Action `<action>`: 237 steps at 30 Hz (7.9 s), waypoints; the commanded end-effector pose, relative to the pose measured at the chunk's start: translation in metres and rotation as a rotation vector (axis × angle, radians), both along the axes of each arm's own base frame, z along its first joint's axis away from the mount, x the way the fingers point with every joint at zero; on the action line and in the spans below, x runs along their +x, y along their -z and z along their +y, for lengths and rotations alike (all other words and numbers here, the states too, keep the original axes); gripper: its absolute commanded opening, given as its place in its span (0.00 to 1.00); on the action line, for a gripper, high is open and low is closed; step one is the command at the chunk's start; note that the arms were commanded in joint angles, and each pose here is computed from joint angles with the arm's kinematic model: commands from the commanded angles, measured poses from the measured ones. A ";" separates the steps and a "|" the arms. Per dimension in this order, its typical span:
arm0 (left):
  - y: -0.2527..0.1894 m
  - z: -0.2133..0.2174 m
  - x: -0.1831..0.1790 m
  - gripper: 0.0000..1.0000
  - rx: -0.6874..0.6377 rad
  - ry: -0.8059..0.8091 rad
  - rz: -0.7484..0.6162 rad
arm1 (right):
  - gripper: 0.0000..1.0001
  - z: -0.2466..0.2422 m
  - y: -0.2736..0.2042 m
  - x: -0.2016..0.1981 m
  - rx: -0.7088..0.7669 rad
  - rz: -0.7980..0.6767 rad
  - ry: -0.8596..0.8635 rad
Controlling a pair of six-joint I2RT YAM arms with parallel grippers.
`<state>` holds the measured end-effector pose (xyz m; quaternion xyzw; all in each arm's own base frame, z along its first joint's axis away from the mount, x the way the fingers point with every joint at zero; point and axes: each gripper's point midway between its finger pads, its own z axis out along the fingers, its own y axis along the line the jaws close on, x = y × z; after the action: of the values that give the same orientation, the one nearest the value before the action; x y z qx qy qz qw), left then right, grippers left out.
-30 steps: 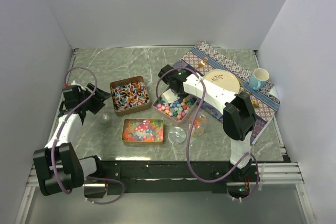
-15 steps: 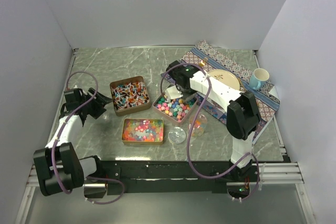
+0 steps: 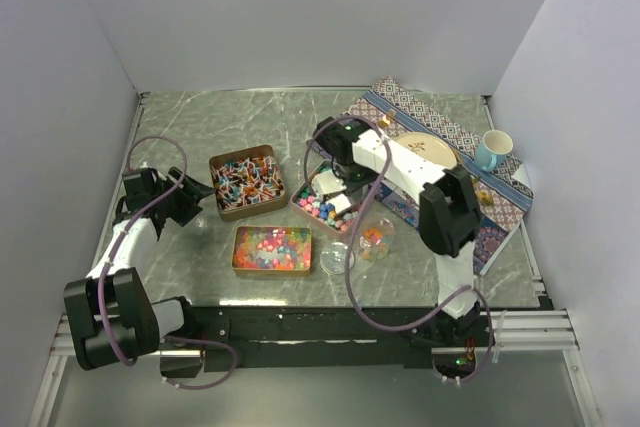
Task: Pack the candies
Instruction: Scoop the fake candies from the storage box, then place the fake candies in the packing bottle, then adjust the spatula.
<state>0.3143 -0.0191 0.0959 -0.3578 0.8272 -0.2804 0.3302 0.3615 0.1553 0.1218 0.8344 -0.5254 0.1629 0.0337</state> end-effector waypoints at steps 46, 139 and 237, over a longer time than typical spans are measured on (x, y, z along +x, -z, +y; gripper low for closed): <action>-0.027 0.003 0.030 0.73 0.104 0.302 -0.106 | 0.00 0.072 0.060 0.007 0.682 0.064 0.400; -0.045 0.030 0.051 0.73 0.137 0.282 -0.272 | 0.00 -0.131 -0.087 -0.164 0.781 -0.161 0.406; -0.155 -0.170 0.031 0.01 -0.569 1.066 -0.447 | 0.48 0.204 -0.157 -0.010 1.302 -0.020 0.264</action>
<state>0.3700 -0.1813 0.2253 0.0165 0.7185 -0.6599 0.2192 0.3486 0.3390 0.2581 0.6325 -0.6349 -0.1586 -0.4144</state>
